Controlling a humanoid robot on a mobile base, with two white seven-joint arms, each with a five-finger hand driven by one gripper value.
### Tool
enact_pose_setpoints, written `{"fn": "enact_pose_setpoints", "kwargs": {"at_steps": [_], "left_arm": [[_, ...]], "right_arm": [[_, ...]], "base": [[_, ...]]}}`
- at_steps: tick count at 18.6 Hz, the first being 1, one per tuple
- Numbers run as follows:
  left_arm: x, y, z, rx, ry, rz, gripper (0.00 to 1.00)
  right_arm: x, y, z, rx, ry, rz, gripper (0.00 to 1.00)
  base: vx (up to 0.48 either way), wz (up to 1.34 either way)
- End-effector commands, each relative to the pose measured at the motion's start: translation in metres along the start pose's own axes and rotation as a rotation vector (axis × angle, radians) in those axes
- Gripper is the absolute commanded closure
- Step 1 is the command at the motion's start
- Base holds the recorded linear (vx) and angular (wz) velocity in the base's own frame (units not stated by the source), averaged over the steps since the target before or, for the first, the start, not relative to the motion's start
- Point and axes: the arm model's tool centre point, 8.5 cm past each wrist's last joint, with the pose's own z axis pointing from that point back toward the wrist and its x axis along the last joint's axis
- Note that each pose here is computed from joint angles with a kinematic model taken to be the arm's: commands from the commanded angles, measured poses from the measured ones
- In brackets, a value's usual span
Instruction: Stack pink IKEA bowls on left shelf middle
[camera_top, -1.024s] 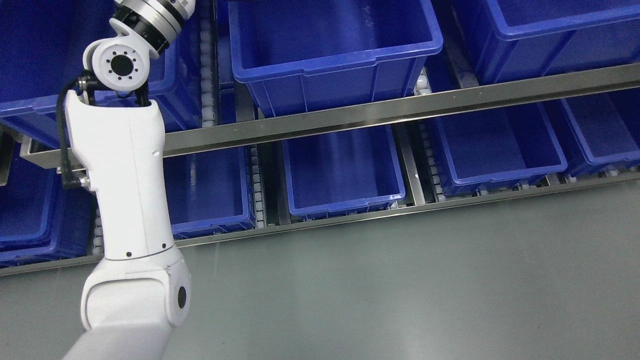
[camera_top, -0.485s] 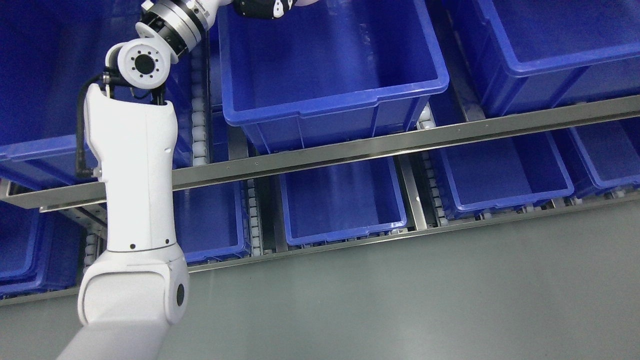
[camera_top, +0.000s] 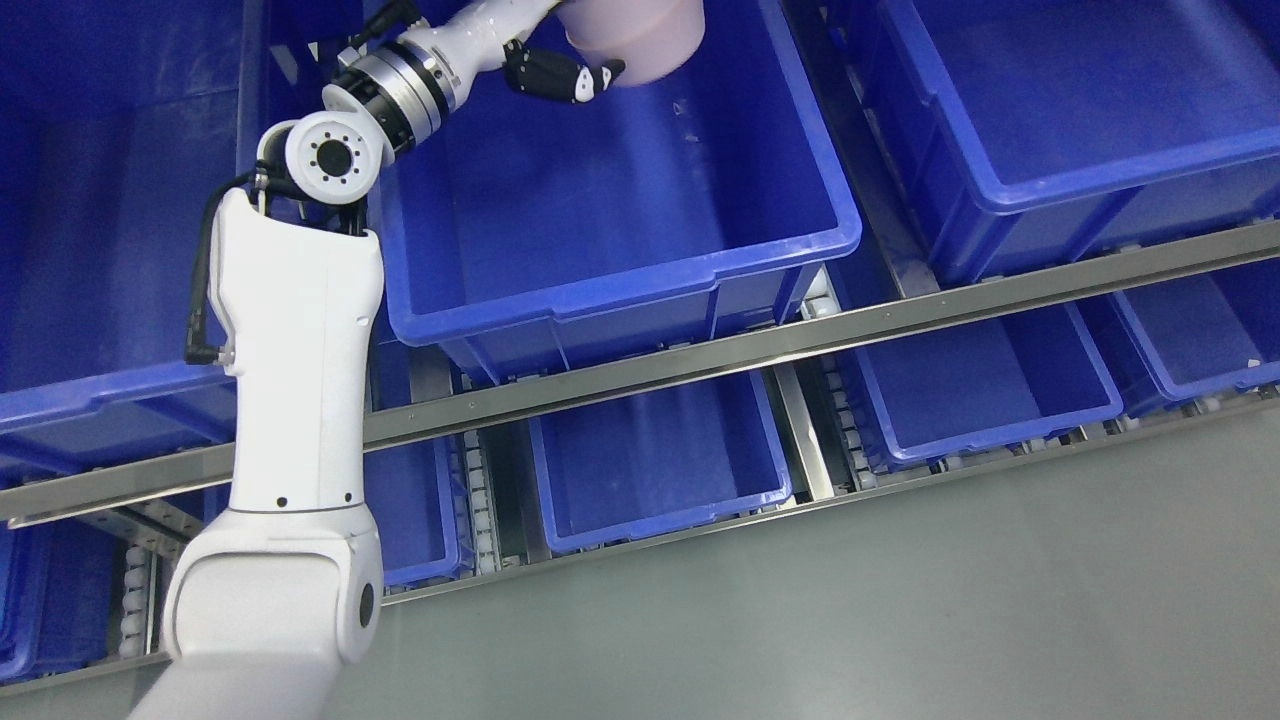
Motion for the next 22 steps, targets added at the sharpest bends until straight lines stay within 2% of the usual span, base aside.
{"fn": "enact_pose_setpoints", "kwargs": {"at_steps": [1, 6, 7, 9, 13, 15, 16, 17, 19, 22], "left_arm": [[0.000, -0.007, 0.009, -0.063, 0.019, 0.017, 0.96], [0.005, -0.003, 0.019, -0.113, 0.024, 0.003, 0.92], [0.005, -0.003, 0.020, -0.112, 0.025, 0.001, 0.85], [0.003, -0.001, 0.022, -0.111, 0.030, -0.004, 0.63], [0.011, 0.005, 0.022, -0.086, 0.015, -0.018, 0.35], [0.018, 0.016, 0.023, -0.037, 0.020, 0.024, 0.17], [0.020, 0.020, 0.021, 0.011, 0.022, 0.072, 0.05], [0.012, 0.032, 0.027, 0.101, 0.038, 0.099, 0.01], [-0.001, 0.055, 0.044, 0.310, 0.043, 0.156, 0.00], [-0.007, 0.080, 0.063, 0.696, -0.093, 0.406, 0.00]], "right_arm": [[0.000, -0.011, 0.000, -0.017, -0.001, 0.001, 0.00], [0.000, -0.011, 0.000, -0.017, 0.000, 0.001, 0.00], [0.000, -0.011, 0.000, -0.017, 0.000, 0.001, 0.00], [0.000, -0.011, 0.000, -0.017, 0.000, 0.001, 0.00], [0.000, -0.011, 0.000, -0.017, 0.000, 0.001, 0.00], [0.000, -0.011, 0.000, -0.017, 0.000, 0.001, 0.00], [0.000, -0.011, 0.000, -0.017, 0.000, 0.001, 0.00], [0.000, -0.011, 0.000, -0.017, 0.000, 0.001, 0.00], [0.000, -0.011, 0.000, -0.017, 0.000, 0.001, 0.00], [0.000, -0.011, 0.000, -0.017, 0.000, 0.001, 0.00]], "base": [[0.075, -0.07], [0.053, -0.04], [0.014, 0.00], [0.007, 0.00], [-0.001, -0.01], [0.000, 0.00], [0.000, 0.00], [0.000, 0.00], [0.000, 0.01], [0.000, 0.00]]}}
